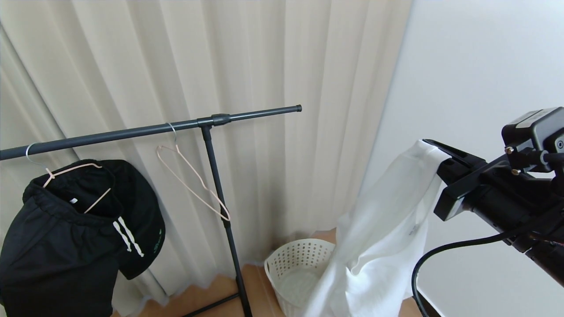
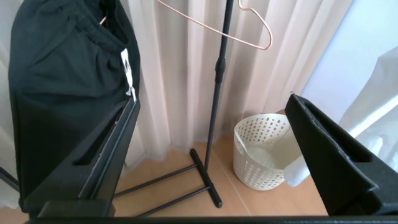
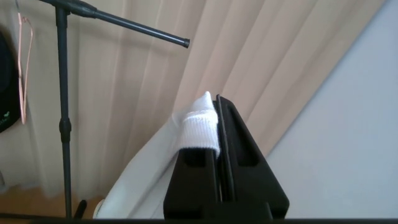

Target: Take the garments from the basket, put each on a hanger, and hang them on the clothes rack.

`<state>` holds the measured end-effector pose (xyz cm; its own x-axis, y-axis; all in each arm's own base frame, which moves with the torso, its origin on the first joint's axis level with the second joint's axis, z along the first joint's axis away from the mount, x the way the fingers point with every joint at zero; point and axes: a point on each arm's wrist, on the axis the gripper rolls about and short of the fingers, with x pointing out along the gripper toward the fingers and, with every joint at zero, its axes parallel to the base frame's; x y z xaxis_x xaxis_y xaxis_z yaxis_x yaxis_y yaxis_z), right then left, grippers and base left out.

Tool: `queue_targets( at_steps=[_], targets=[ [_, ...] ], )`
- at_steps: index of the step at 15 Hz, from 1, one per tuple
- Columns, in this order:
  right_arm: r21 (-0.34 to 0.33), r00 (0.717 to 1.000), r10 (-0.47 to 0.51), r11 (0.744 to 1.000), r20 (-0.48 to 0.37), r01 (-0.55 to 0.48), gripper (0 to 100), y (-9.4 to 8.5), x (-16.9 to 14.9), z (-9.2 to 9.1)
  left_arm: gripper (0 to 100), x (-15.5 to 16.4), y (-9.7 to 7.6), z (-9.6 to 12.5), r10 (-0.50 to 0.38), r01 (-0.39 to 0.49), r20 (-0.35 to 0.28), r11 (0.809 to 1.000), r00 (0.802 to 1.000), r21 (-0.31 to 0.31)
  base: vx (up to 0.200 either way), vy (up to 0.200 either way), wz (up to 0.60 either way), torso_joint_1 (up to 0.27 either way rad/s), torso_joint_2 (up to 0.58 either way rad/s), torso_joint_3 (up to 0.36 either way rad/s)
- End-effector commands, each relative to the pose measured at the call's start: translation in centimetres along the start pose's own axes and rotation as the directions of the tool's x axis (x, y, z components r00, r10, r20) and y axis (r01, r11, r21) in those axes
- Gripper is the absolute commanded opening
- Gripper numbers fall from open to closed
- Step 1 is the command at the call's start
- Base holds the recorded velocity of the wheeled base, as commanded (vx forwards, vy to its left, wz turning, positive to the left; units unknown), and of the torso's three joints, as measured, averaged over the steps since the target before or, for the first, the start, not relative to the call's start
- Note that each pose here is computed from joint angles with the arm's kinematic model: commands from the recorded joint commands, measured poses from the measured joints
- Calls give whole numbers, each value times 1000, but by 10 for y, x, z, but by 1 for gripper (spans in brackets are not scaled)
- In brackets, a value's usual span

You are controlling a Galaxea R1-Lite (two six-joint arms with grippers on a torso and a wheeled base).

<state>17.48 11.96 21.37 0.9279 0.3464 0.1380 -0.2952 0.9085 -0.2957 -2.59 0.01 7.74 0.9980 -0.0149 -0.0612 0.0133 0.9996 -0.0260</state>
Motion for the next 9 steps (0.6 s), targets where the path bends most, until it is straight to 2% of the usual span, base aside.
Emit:
queue_targets(
  at_steps=[1,4,9],
  targets=[
    [-1,1000,2,1000,0,-2,0,0,0,0,100,0,0,0,0,0,0,1000,1000,0,0,0,0,115,-281,-134],
    [-1,1000,5,1000,-7,-5,0,1,0,-2,100,0,0,0,0,0,0,1000,1000,3,0,0,0,12,-20,-15],
    [-1,1000,5,1000,-7,-5,0,1,-1,-2,100,0,0,0,0,0,-2,1000,1000,1,0,0,600,4,-1,0]
  ],
)
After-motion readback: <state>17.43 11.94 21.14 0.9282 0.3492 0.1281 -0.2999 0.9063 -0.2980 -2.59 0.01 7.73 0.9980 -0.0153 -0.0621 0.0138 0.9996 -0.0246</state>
